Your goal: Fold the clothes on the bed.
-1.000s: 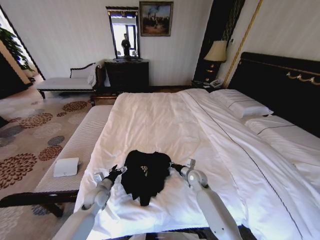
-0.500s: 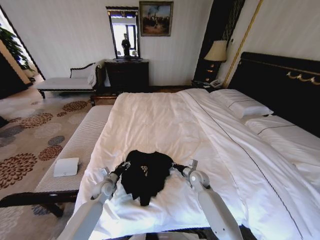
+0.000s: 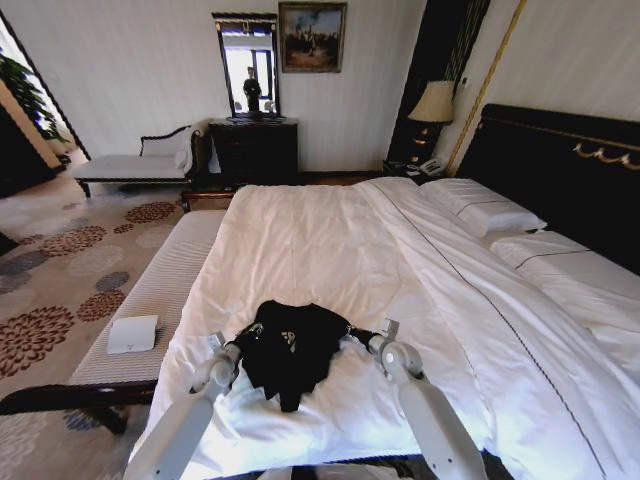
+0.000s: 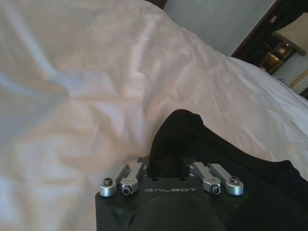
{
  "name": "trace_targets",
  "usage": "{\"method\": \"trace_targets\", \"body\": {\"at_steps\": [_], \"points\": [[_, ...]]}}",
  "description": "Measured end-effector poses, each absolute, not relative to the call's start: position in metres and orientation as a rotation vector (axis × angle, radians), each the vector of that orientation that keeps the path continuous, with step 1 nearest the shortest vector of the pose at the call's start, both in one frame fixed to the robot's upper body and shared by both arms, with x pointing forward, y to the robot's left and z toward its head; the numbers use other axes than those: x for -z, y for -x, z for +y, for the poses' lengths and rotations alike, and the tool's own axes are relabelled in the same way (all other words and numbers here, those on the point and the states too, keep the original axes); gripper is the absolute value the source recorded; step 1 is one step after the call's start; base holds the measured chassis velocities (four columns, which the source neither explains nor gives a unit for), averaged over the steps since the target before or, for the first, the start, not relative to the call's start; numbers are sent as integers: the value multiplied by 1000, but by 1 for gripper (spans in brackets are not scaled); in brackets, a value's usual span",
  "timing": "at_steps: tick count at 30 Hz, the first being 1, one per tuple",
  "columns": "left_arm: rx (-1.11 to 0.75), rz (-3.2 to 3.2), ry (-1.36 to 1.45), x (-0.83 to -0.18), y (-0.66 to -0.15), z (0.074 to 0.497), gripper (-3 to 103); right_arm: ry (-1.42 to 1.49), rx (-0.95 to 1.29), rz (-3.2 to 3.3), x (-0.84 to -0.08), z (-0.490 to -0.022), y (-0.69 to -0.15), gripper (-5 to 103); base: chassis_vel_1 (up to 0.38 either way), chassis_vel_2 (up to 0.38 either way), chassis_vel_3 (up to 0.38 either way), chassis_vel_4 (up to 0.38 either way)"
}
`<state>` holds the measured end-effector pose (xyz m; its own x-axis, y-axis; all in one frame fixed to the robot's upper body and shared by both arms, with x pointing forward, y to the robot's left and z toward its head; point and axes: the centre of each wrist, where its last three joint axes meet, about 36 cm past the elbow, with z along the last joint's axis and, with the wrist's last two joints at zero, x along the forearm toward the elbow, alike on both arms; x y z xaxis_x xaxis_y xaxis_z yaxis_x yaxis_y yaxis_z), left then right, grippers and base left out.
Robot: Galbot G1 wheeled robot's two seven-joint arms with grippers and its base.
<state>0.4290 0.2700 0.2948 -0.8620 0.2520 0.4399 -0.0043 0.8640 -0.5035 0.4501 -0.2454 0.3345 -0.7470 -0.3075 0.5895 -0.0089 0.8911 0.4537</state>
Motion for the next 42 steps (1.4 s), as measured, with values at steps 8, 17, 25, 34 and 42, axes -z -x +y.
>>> {"method": "trace_targets", "body": {"at_steps": [8,17,25,34,42], "points": [[-686,-2529,158,-296,-428,269,3,-229,564,-2362,-334,-245,-450,0,0,0,0,0],[-689,-2554,144,-306,-426,276,1,-242,563,-2373,-339,-243,-446,0,0,0,0,0],[-643,-2656,182,-354,-406,298,1,-277,571,-2453,-375,-247,-429,0,0,0,0,0],[-643,-2760,258,-406,-379,298,1,-327,569,-2548,-419,-242,-411,0,0,0,0,0],[-604,-2851,322,-451,-371,298,1,-349,521,-2673,-458,-252,-415,0,0,0,0,0]]}}
